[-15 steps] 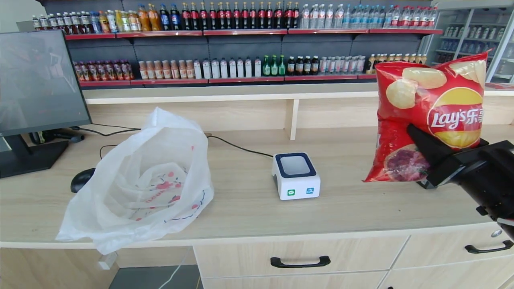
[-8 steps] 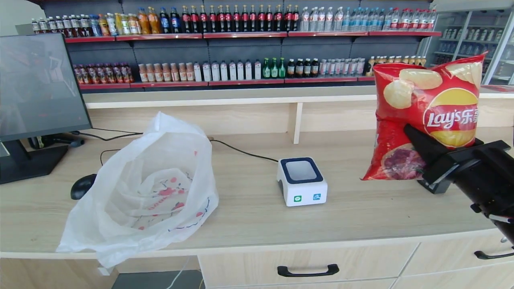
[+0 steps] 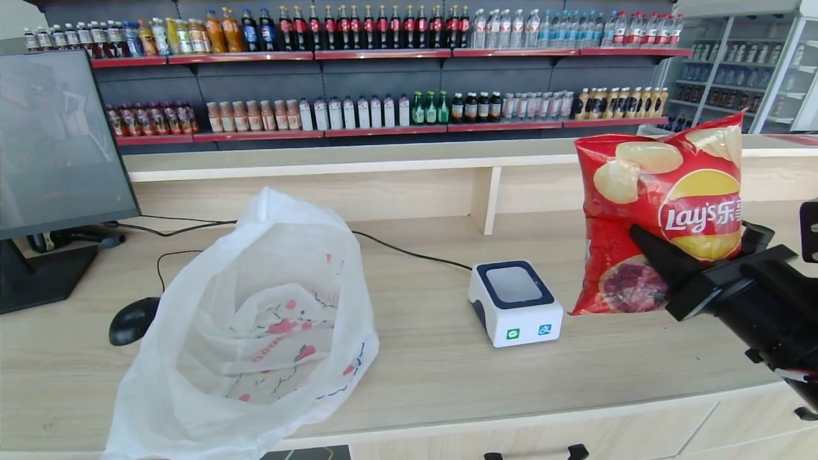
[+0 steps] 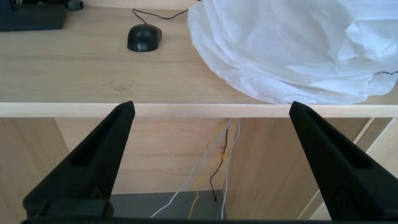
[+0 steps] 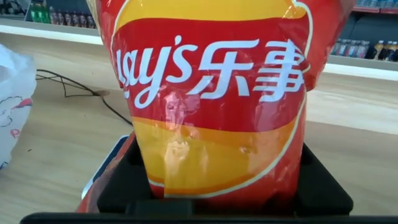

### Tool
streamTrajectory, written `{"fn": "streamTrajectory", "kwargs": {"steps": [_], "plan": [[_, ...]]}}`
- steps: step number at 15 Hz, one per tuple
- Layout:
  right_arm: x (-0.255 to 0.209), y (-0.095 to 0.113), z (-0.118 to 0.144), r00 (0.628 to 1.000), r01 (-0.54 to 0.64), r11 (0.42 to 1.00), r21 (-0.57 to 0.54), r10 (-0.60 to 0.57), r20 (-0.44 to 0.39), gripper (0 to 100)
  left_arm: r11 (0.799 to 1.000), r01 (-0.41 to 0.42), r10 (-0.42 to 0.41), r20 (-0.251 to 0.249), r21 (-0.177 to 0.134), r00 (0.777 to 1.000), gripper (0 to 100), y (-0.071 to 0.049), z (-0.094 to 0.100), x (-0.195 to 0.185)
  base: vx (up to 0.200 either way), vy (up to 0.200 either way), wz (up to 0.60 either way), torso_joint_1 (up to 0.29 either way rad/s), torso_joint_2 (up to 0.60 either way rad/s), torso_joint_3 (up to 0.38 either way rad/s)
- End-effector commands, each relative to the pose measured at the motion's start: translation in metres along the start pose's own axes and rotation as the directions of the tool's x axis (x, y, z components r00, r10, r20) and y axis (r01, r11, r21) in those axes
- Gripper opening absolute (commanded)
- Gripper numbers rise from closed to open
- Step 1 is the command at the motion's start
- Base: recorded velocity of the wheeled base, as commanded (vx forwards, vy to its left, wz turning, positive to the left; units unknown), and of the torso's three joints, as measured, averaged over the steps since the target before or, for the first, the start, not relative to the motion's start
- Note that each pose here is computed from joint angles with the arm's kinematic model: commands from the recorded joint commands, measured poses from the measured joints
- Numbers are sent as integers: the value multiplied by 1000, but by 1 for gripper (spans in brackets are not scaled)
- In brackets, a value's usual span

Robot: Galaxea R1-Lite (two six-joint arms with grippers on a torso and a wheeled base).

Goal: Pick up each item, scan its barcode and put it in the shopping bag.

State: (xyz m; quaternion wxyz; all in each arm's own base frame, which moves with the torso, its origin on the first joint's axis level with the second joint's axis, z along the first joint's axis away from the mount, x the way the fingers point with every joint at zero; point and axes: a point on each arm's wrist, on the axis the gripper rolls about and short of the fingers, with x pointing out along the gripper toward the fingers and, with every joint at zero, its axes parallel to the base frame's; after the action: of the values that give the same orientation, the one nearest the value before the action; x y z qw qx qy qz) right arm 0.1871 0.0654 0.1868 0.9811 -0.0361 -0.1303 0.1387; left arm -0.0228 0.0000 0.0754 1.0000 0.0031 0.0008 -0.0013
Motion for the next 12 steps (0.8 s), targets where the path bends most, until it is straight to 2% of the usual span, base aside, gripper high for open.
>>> {"fn": "streamTrajectory", "kwargs": {"steps": [1,4,9,12], "plan": [[-5,0,3,1000,0,1000,0,0,9,0,1000,-1,1,0,3,1000,100,0,0,0,0,0,0,0,0,0],[-13,-1,5,1000,1,1000,1,-1,18,0,1000,-3,3,0,-3,1000,100,0,0,0,0,0,0,0,0,0],[-16,-1,7,1000,-1,1000,1,1,25,0,1000,-1,1,0,0,1000,100,0,0,0,-200,0,0,14,4,1],[-20,-1,6,1000,-1,1000,2,1,19,0,1000,-1,1,0,0,1000,100,0,0,0,0,0,0,0,0,0]]}}
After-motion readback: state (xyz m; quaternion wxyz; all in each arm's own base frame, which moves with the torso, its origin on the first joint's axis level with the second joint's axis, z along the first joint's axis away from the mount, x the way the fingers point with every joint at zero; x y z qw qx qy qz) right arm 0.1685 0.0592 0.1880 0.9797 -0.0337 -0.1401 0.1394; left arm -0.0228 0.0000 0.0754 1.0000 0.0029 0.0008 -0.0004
